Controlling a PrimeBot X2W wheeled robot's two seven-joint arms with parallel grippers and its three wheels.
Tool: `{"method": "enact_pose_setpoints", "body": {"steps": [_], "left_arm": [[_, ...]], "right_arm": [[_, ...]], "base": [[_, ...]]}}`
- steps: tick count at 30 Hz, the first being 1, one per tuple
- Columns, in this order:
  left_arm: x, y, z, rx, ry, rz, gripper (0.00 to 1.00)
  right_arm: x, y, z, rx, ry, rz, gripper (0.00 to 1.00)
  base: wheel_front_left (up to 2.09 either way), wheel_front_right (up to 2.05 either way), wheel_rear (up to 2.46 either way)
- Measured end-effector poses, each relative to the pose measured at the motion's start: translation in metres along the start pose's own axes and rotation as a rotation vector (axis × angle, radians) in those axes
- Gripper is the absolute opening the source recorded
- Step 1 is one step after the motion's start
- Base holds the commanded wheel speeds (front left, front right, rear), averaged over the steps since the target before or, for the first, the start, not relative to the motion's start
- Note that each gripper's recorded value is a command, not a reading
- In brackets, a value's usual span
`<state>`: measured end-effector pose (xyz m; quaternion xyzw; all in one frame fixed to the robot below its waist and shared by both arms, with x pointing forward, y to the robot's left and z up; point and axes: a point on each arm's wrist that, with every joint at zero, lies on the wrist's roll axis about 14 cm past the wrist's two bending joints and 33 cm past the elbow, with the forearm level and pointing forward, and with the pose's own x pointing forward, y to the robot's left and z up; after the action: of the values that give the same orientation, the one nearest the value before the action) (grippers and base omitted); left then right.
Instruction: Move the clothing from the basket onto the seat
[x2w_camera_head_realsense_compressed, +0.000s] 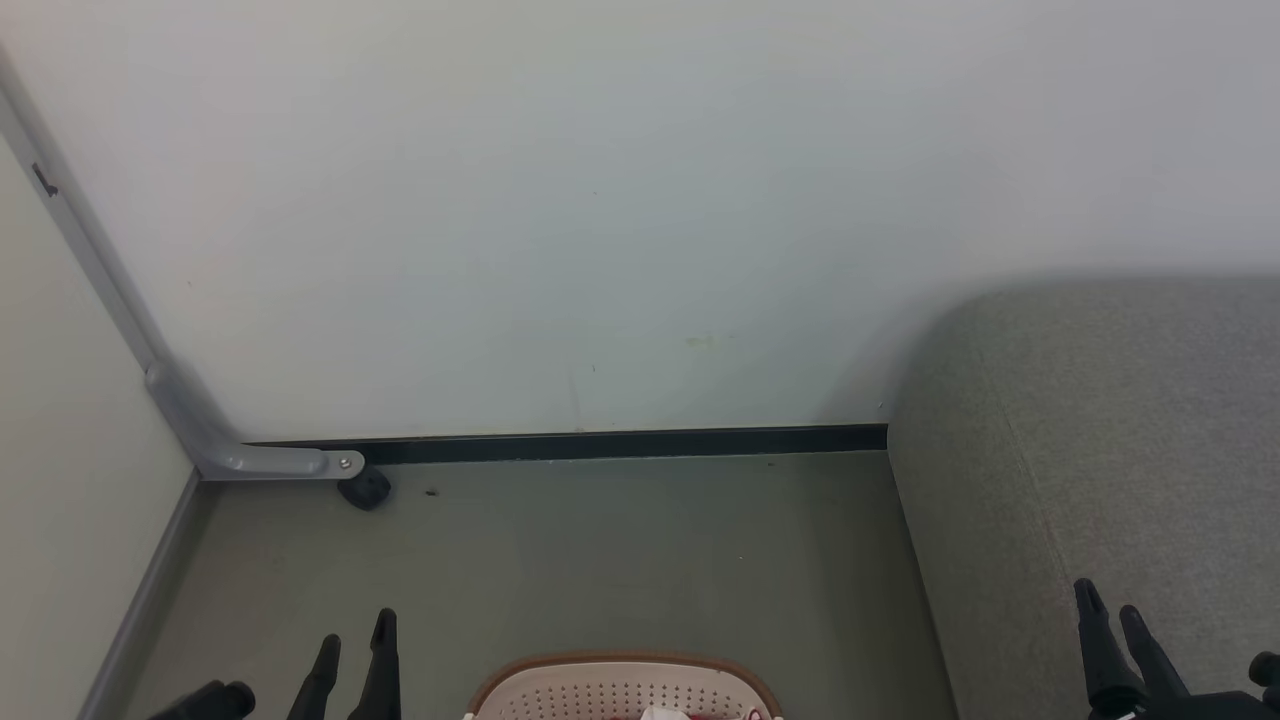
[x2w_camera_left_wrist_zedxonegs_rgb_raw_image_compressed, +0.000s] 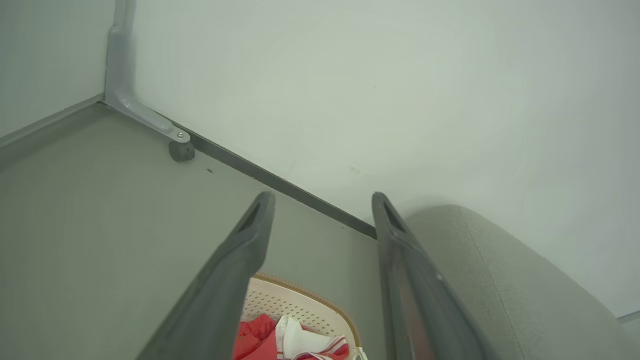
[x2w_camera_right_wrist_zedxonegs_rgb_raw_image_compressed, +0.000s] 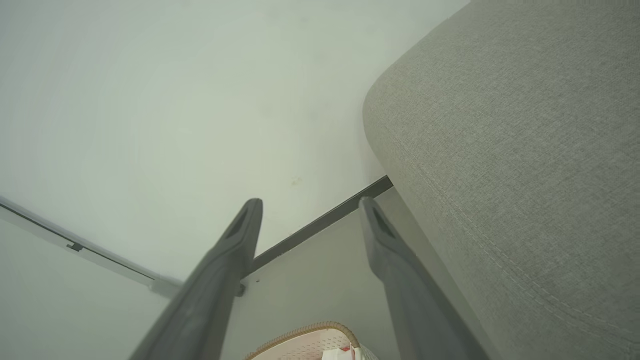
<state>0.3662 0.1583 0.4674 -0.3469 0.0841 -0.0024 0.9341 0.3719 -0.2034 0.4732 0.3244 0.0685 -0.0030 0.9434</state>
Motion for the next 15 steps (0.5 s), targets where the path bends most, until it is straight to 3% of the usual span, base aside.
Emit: {"method": "enact_pose_setpoints", "body": {"steps": [15], "left_arm": [[-0.0053, 0.0020, 0.0018, 0.244, -0.039, 0.012, 1.00]], "right_arm": [[-0.0039, 0.0063, -0.0036, -0.240, -0.003, 0.035, 1.00]], "base": [[0.00, 0.00, 0.00]]}}
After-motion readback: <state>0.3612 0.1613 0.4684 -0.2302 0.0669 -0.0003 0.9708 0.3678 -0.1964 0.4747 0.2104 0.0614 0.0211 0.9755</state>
